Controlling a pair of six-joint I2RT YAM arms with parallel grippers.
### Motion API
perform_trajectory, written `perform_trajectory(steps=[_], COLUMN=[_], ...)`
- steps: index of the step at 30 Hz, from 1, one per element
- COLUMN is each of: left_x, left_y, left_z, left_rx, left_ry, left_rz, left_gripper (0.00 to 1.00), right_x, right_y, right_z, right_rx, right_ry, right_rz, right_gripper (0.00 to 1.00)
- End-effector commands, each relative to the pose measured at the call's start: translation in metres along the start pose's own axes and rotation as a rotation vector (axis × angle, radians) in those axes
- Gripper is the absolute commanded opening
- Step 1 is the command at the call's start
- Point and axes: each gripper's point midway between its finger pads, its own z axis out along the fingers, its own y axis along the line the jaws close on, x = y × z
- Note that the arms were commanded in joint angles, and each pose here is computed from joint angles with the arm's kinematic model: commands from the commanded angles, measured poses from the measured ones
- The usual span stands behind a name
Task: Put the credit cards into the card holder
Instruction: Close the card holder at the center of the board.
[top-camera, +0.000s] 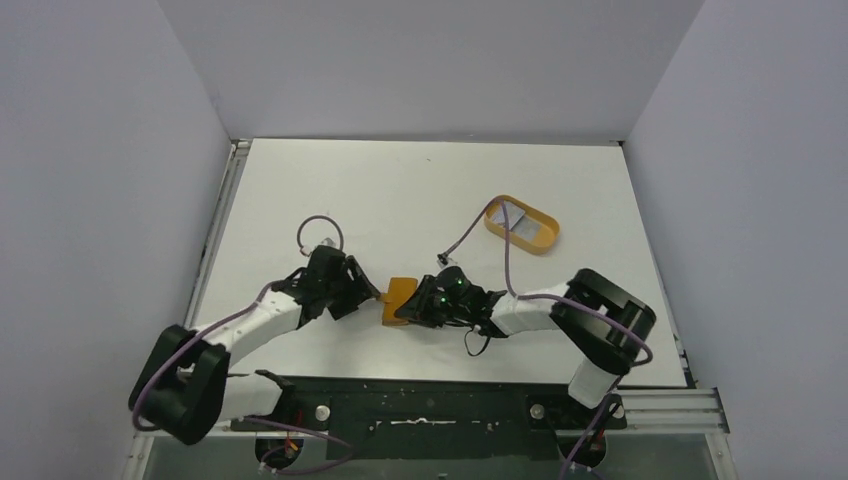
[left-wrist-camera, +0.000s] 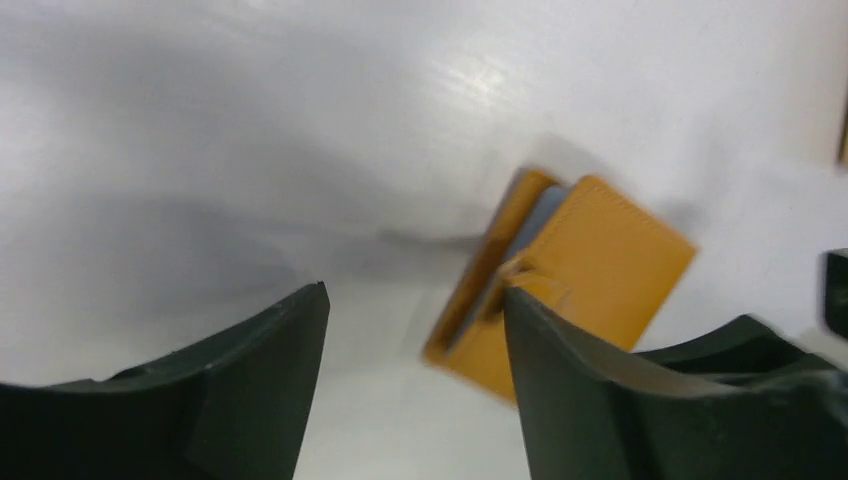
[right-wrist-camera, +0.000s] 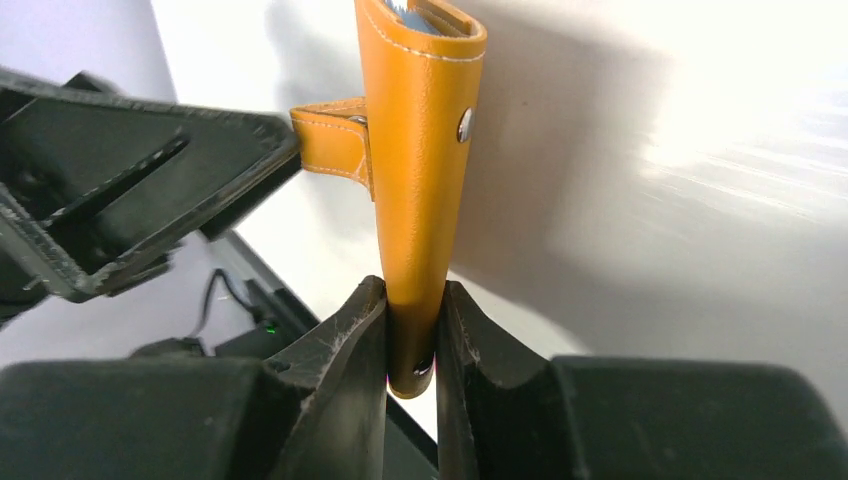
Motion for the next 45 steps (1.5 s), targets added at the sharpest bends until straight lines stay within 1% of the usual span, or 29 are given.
perform_trajectory(steps=[1, 4, 8, 10, 12, 15, 16, 18, 21, 24, 27, 31, 33, 37, 40, 42, 45], left_x=[-0.008, -0.038, -0.071, -0.087, -0.100, -0.116, -0.119, -0.123, -0.116, -0.107, -0.099, -0.088, -0.081, -0.060, -0.041, -0.032, -0.030], left_y=[0.023, -0.001, -0.028, -0.047, -0.068, -0.105, -0.117, -0.146, -0.183, -0.208, -0.221, -0.228, -0.230, -0.242, -0.253, -0.255, -0.252], left_z=[-0.064, -0.109, -0.165, -0.191, -0.215, -0.248, -0.257, -0.276, -0.296, -0.313, -0.327, -0.330, -0.325, -0.322, -0.319, -0.313, -0.300], left_rx=[-0.165, -0.103, -0.002, 0.079, 0.163, 0.322, 0.374, 0.501, 0.663, 0.778, 0.860, 0.960, 0.965, 0.938, 0.898, 0.880, 0.825], left_ry=[-0.022, -0.153, -0.321, -0.402, -0.474, -0.558, -0.574, -0.589, -0.533, -0.461, -0.409, -0.348, -0.321, -0.299, -0.255, -0.232, -0.224], left_rz=[0.069, 0.091, 0.110, 0.136, 0.142, 0.173, 0.181, 0.185, 0.189, 0.187, 0.179, 0.088, 0.064, 0.142, 0.207, 0.221, 0.209], left_gripper=[0.68, 0.75, 0.77, 0.87, 0.97, 0.97, 0.97, 0.97, 0.97, 0.97, 0.97, 0.97, 0.97, 0.97, 0.97, 0.97, 0.97], right_x=[-0.036, -0.052, -0.083, -0.100, -0.117, -0.139, -0.144, -0.145, -0.142, -0.139, -0.131, -0.120, -0.115, -0.109, -0.108, -0.108, -0.108], right_y=[0.003, 0.009, 0.026, 0.042, 0.060, 0.088, 0.104, 0.124, 0.149, 0.167, 0.180, 0.188, 0.188, 0.190, 0.193, 0.194, 0.194], right_z=[-0.050, -0.088, -0.149, -0.183, -0.217, -0.258, -0.268, -0.282, -0.292, -0.294, -0.296, -0.298, -0.297, -0.294, -0.295, -0.296, -0.297], right_rx=[0.128, 0.202, 0.348, 0.435, 0.548, 0.738, 0.779, 0.872, 0.943, 1.020, 1.050, 1.058, 1.059, 1.063, 1.061, 1.063, 1.068], right_ry=[-0.133, -0.179, -0.285, -0.361, -0.472, -0.628, -0.704, -0.815, -0.938, -1.014, -1.068, -1.101, -1.103, -1.103, -1.120, -1.127, -1.126], right_rz=[-0.260, -0.426, -0.753, -0.940, -1.123, -1.410, -1.468, -1.601, -1.756, -1.921, -2.046, -2.142, -2.173, -2.224, -2.224, -2.218, -2.216], right_gripper=[0.00, 0.00, 0.00, 0.00, 0.00, 0.00, 0.00, 0.00, 0.00, 0.00, 0.00, 0.00, 0.00, 0.00, 0.00, 0.00, 0.00])
